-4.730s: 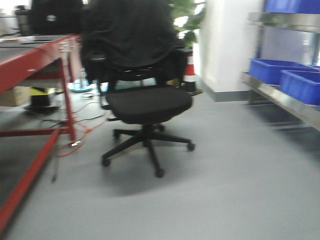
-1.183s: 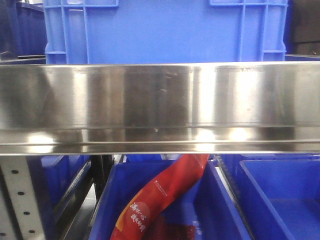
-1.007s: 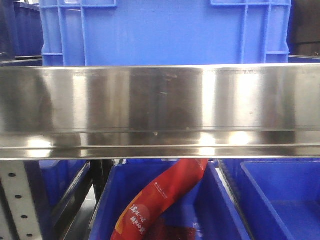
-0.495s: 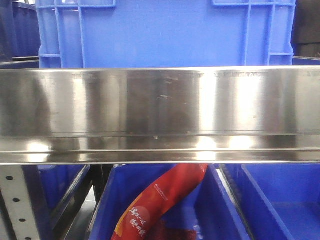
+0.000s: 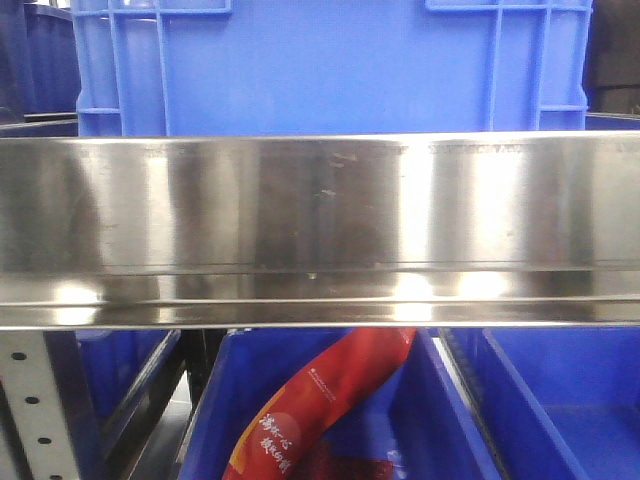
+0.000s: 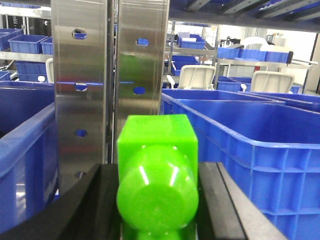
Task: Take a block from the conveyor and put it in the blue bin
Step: 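Move green block over a blue bin and open left gripper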
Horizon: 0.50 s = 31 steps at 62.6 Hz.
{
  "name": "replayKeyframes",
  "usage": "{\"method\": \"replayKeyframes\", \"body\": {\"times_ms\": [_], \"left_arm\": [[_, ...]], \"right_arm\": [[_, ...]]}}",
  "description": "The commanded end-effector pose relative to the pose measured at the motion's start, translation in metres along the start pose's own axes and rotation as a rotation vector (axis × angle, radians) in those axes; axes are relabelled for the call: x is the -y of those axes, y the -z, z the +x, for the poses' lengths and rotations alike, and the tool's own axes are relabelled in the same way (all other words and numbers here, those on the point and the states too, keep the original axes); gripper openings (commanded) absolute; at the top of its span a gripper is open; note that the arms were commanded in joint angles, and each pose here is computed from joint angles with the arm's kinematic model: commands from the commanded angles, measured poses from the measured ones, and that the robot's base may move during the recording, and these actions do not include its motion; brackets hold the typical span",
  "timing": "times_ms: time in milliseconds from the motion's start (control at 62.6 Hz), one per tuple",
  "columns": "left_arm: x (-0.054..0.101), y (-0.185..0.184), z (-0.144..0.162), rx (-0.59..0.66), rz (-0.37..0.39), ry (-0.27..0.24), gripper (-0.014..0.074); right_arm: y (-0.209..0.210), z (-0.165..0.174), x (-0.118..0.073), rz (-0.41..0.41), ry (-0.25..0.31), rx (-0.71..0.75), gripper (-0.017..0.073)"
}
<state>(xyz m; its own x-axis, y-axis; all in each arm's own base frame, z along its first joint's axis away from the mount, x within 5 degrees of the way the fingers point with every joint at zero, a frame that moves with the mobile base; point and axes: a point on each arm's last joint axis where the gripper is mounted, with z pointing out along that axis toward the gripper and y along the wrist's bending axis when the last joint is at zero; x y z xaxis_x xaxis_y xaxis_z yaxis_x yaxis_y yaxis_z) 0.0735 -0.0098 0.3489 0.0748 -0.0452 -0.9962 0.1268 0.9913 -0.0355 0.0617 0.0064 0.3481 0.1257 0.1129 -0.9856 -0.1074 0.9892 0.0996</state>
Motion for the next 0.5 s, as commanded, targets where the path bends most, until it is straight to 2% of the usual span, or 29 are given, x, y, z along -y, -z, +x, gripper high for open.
{"method": "replayKeyframes", "body": {"times_ms": [0, 80, 208, 288, 415, 479], "left_arm": [[0.0, -0.002, -0.018, 0.028, 0.0, -0.049, -0.0111], [0.001, -0.007, -0.036, 0.022, -0.002, -0.081, -0.0111], [0.002, -0.03, -0.062, -0.053, 0.012, -0.088, -0.0111], [0.007, -0.052, -0.074, -0.134, 0.062, -0.129, -0.0111], [0.022, -0.081, -0.088, -0.164, 0.169, -0.127, -0.0111], [0.036, -0.1, -0.092, -0.172, 0.237, -0.126, -0.0111]], "right_arm": [[-0.006, -0.015, 0.0, 0.004, 0.011, 0.081, -0.0162], [-0.015, -0.028, -0.002, 0.003, 0.011, 0.067, -0.0162], [-0.041, -0.045, -0.003, 0.006, 0.011, 0.034, -0.0162], [-0.061, -0.054, -0.004, 0.004, 0.01, 0.017, -0.0162], [-0.086, -0.067, -0.012, -0.043, 0.003, -0.002, -0.0162], [-0.099, -0.072, -0.019, -0.085, -0.003, -0.013, -0.0162]]}}
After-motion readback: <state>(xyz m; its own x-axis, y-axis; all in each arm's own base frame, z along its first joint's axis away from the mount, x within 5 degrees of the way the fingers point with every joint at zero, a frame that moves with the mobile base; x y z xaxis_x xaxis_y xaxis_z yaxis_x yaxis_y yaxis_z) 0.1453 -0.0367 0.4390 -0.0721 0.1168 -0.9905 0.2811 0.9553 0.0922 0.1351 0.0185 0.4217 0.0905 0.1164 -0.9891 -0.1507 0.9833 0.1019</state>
